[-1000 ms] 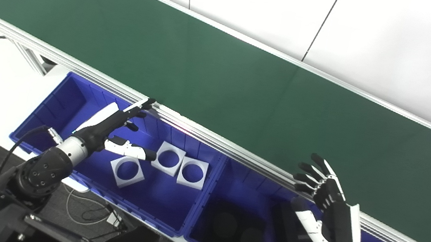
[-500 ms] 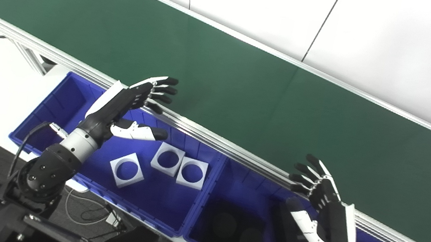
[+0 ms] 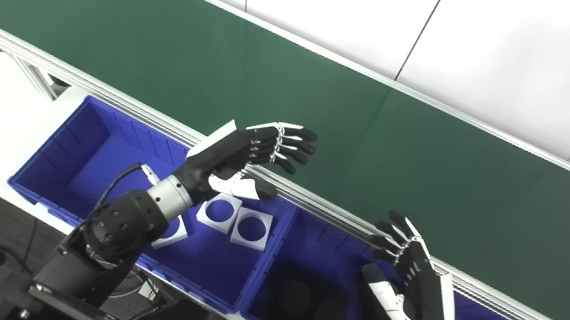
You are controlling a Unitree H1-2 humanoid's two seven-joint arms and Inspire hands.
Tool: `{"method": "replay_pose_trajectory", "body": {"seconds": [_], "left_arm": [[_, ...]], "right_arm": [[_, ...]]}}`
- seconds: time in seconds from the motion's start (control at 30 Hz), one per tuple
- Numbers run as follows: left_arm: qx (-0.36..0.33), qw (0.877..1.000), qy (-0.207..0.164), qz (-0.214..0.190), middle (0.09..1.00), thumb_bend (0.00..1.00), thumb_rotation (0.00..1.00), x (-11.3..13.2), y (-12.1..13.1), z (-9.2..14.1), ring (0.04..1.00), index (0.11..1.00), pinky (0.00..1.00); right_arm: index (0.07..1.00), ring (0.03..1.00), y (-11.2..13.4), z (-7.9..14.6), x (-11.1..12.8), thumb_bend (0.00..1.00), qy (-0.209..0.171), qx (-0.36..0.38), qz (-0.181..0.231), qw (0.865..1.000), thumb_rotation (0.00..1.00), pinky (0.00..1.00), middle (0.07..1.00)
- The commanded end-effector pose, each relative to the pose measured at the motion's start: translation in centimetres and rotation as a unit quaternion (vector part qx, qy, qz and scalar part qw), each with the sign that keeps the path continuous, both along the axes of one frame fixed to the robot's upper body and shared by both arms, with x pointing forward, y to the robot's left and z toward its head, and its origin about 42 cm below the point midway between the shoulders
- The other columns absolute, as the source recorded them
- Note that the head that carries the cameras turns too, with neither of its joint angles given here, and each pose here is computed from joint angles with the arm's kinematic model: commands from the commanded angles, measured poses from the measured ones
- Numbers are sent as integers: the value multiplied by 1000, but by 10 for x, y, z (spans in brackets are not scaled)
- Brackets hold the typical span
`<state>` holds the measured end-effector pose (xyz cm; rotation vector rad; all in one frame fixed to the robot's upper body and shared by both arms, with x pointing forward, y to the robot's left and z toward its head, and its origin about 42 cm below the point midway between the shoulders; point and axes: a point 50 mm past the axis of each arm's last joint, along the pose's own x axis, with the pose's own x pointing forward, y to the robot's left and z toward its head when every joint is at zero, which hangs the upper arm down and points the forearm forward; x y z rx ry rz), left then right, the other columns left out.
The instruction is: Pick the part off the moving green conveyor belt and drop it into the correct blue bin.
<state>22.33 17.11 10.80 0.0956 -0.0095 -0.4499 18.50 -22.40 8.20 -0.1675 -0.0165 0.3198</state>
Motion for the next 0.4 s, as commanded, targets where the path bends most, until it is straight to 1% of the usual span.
{"method": "replay_pose_trajectory", "body": {"seconds": [0.0,0.1,0.17,0.37], "left_arm": [[-6,999,-42,-6,746,963,629,8,-6,7,693,786,611],[-22,999,-32,-3,737,917,636,7,-6,-5,681,775,596],[-35,999,-22,-1,738,911,644,4,-4,-13,686,774,598],[-41,999,14,-1,722,931,666,-7,8,-29,672,774,599]], "right_arm": [[862,759,6,12,-2,736,-37,8,5,999,630,672,806],[857,768,11,11,-4,744,-36,10,5,999,638,686,806],[856,766,13,11,-6,737,-35,16,4,999,636,683,806],[851,761,22,9,-9,727,-35,16,3,999,632,677,801]]}}
